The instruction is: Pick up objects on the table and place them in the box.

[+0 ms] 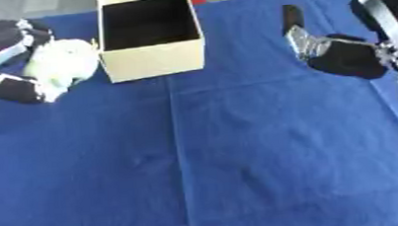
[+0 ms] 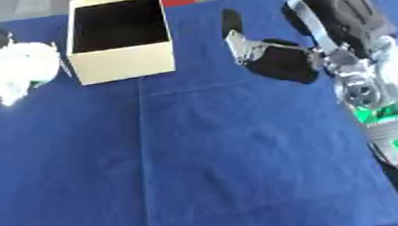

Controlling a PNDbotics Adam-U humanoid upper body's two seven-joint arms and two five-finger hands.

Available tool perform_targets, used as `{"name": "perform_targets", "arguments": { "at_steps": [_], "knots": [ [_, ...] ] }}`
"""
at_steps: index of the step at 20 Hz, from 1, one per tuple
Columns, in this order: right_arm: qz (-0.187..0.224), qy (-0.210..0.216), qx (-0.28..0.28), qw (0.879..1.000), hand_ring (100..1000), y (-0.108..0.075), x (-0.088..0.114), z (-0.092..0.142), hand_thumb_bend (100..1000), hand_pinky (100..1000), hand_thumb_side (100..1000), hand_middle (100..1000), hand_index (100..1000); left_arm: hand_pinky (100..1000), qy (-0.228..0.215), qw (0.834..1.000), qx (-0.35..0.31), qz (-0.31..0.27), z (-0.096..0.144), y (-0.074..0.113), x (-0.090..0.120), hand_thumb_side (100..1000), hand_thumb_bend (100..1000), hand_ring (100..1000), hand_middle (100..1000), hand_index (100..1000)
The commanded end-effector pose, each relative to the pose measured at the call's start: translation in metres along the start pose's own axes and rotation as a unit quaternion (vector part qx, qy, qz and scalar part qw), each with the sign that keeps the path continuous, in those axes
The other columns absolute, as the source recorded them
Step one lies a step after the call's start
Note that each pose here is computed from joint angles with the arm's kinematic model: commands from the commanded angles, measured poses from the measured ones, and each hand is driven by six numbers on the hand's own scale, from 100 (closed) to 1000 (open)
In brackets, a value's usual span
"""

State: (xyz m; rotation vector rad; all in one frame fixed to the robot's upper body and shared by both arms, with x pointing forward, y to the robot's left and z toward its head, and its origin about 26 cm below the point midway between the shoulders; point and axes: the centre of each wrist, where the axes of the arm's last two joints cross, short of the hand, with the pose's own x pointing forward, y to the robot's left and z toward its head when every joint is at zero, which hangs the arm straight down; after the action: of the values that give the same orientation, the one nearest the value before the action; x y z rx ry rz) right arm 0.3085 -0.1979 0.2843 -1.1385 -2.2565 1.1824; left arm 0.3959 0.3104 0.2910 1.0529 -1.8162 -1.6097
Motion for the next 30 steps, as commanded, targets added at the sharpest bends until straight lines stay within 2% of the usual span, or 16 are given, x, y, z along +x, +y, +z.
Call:
{"name": "perform_targets", "arguments": {
  "at_steps": [1, 8, 12, 20, 30],
  "knots": [
    [0.013, -0.006, -0.012, 1.0, 824, -0.01, -0.001, -0.001, 100, 933, 596, 767, 855, 429, 0.003, 0.999, 0.025, -0.038, 0.001, 0.032, -0.004, 485, 131, 582, 535, 665],
    [0.013, -0.013, -0.014, 1.0, 824, -0.011, 0.001, -0.004, 100, 934, 595, 767, 854, 438, -0.008, 0.997, 0.051, -0.052, -0.037, 0.055, -0.005, 495, 130, 583, 537, 668],
    [0.012, -0.017, -0.016, 1.0, 825, -0.013, 0.002, -0.006, 100, 934, 595, 768, 854, 437, 0.0, 0.997, 0.07, -0.043, -0.064, 0.058, -0.008, 495, 131, 580, 535, 668],
    [0.012, -0.029, -0.023, 0.999, 826, -0.017, 0.006, -0.012, 100, 934, 596, 769, 854, 438, 0.018, 0.995, 0.094, -0.042, -0.101, 0.046, -0.006, 495, 145, 579, 535, 670],
    [0.005, -0.041, -0.03, 0.999, 825, -0.02, 0.01, -0.017, 100, 933, 598, 768, 855, 444, 0.03, 0.995, 0.087, -0.043, -0.126, 0.024, 0.001, 486, 170, 583, 541, 674]
  ]
}}
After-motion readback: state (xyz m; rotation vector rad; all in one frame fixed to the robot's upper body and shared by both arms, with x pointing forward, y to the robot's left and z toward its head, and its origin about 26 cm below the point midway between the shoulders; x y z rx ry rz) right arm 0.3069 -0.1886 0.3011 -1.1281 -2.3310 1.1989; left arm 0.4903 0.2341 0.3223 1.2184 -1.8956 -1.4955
